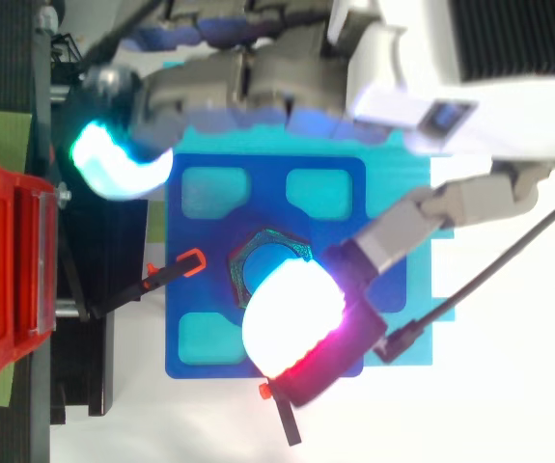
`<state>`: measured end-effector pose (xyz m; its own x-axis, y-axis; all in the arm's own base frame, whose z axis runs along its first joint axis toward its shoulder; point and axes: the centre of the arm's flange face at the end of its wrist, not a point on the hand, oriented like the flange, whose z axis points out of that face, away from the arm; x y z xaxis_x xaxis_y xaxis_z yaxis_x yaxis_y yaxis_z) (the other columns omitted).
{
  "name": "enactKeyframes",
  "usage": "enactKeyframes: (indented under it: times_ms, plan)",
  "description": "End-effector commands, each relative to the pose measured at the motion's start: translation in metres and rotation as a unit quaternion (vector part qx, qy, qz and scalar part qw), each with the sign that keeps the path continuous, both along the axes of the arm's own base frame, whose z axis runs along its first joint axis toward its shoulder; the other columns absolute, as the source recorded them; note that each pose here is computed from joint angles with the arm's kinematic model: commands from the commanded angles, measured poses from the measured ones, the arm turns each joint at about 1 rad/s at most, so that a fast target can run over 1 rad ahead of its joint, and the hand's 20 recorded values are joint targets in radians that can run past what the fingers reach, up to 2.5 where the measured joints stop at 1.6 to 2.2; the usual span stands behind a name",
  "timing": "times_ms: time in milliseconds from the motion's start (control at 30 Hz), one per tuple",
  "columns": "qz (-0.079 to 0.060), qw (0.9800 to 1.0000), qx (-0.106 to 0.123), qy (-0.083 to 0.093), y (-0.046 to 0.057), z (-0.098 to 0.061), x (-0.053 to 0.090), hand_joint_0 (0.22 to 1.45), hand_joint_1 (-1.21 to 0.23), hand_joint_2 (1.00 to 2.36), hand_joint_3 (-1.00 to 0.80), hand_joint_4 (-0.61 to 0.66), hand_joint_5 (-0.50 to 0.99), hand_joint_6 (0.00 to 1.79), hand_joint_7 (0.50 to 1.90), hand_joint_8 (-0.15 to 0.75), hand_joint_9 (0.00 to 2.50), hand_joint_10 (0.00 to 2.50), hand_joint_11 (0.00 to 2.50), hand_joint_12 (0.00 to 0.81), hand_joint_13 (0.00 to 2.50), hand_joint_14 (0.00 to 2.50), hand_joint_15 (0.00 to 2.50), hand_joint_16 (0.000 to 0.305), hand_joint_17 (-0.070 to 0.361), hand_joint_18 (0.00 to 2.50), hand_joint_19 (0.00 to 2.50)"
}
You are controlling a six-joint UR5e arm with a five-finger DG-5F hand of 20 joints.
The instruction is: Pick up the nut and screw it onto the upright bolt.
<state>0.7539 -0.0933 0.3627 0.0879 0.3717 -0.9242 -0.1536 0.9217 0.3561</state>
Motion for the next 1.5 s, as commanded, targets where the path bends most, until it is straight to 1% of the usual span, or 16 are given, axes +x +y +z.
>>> enactKeyframes:
  times_ms: [0, 133, 167, 267, 400, 433, 500, 533, 567, 600, 667, 767, 1000, 1133, 1333, 1467]
  plan:
    - [-0.003, 0.9996, 0.017, -0.023, 0.014, -0.023, 0.001, 0.41, -0.33, 1.00, -0.50, 0.07, -0.22, 0.50, 0.61, 0.245, 0.48, 0.00, 0.00, 0.399, 0.22, 0.00, 0.00, 0.053, 0.120, 0.00, 0.11]
    - [-0.002, 0.9990, 0.028, -0.034, 0.023, -0.034, 0.000, 0.40, -0.34, 1.00, -0.50, 0.06, -0.22, 0.50, 0.60, 0.244, 0.42, 0.00, 0.00, 0.398, 0.15, 0.00, 0.00, 0.054, 0.121, 0.00, 0.08]
    - [-0.002, 0.9989, 0.029, -0.036, 0.023, -0.035, 0.000, 0.40, -0.34, 1.00, -0.50, 0.06, -0.22, 0.50, 0.60, 0.244, 0.42, 0.00, 0.00, 0.399, 0.15, 0.00, 0.00, 0.054, 0.121, 0.00, 0.08]
    - [0.001, 0.9992, 0.031, -0.027, 0.028, -0.040, -0.001, 0.40, -0.33, 1.00, -0.50, 0.07, -0.22, 0.50, 0.60, 0.246, 0.42, 0.00, 0.00, 0.403, 0.15, 0.00, 0.00, 0.054, 0.123, 0.00, 0.08]
    - [0.003, 0.9996, 0.029, -0.005, 0.031, -0.044, -0.004, 0.40, -0.33, 1.00, -0.50, 0.07, -0.21, 0.50, 0.61, 0.247, 0.42, 0.00, 0.00, 0.404, 0.15, 0.00, 0.00, 0.055, 0.123, 0.00, 0.08]
    - [0.003, 0.9996, 0.026, 0.011, 0.031, -0.048, -0.007, 0.40, -0.34, 1.00, -0.50, 0.07, -0.21, 0.50, 0.61, 0.249, 0.42, 0.00, 0.00, 0.405, 0.15, 0.00, 0.00, 0.055, 0.123, 0.00, 0.09]
    - [0.004, 0.9994, 0.025, 0.022, 0.031, -0.050, -0.009, 0.40, -0.34, 1.00, -0.50, 0.07, -0.21, 0.50, 0.61, 0.248, 0.42, 0.00, 0.00, 0.405, 0.15, 0.00, 0.00, 0.055, 0.124, 0.00, 0.08]
    - [0.004, 0.9994, 0.025, 0.022, 0.031, -0.050, -0.009, 0.40, -0.34, 1.00, -0.50, 0.07, -0.21, 0.50, 0.61, 0.248, 0.42, 0.00, 0.00, 0.405, 0.15, 0.00, 0.00, 0.055, 0.124, 0.00, 0.09]
    - [0.004, 0.9992, 0.023, 0.032, 0.031, -0.053, -0.010, 0.40, -0.34, 1.00, -0.50, 0.07, -0.21, 0.50, 0.61, 0.248, 0.42, 0.00, 0.00, 0.405, 0.15, 0.00, 0.00, 0.055, 0.124, 0.00, 0.09]
    - [0.004, 0.9991, 0.023, 0.036, 0.031, -0.053, -0.011, 0.40, -0.34, 1.00, -0.50, 0.08, -0.21, 0.50, 0.61, 0.249, 0.42, 0.00, 0.00, 0.405, 0.15, 0.00, 0.00, 0.055, 0.124, 0.00, 0.09]
    - [0.004, 0.9980, 0.020, 0.060, 0.031, -0.058, -0.016, 0.40, -0.34, 1.00, -0.50, 0.08, -0.21, 0.50, 0.62, 0.251, 0.42, 0.00, 0.00, 0.404, 0.15, 0.00, 0.00, 0.055, 0.124, 0.00, 0.09]
    - [0.003, 0.9973, 0.019, 0.071, 0.031, -0.060, -0.018, 0.41, -0.35, 1.00, -0.50, 0.08, -0.21, 0.50, 0.63, 0.253, 0.42, 0.00, 0.00, 0.403, 0.16, 0.00, 0.00, 0.055, 0.124, 0.00, 0.10]
    - [0.003, 0.9969, 0.019, 0.076, 0.030, -0.061, -0.019, 0.41, -0.37, 1.00, -0.50, 0.10, -0.20, 0.50, 0.67, 0.255, 0.43, 0.00, 0.00, 0.400, 0.17, 0.00, 0.00, 0.054, 0.122, 0.00, 0.10]
    - [0.001, 0.9958, 0.018, 0.089, 0.030, -0.065, -0.022, 0.42, -0.37, 1.00, -0.50, 0.11, -0.19, 0.50, 0.69, 0.257, 0.44, 0.00, 0.00, 0.399, 0.18, 0.00, 0.00, 0.054, 0.122, 0.00, 0.11]
    - [0.004, 0.9958, 0.017, 0.090, 0.030, -0.066, -0.022, 0.43, -0.39, 1.00, -0.50, 0.08, -0.16, 0.50, 0.72, 0.239, 0.52, 0.00, 0.00, 0.383, 0.24, 0.00, 0.00, 0.052, 0.118, 0.00, 0.10]
    - [0.004, 0.9958, 0.017, 0.090, 0.030, -0.066, -0.022, 0.44, -0.41, 1.00, -0.50, 0.10, -0.13, 0.50, 0.76, 0.237, 0.61, 0.00, 0.00, 0.366, 0.31, 0.00, 0.00, 0.049, 0.110, 0.05, 0.11]
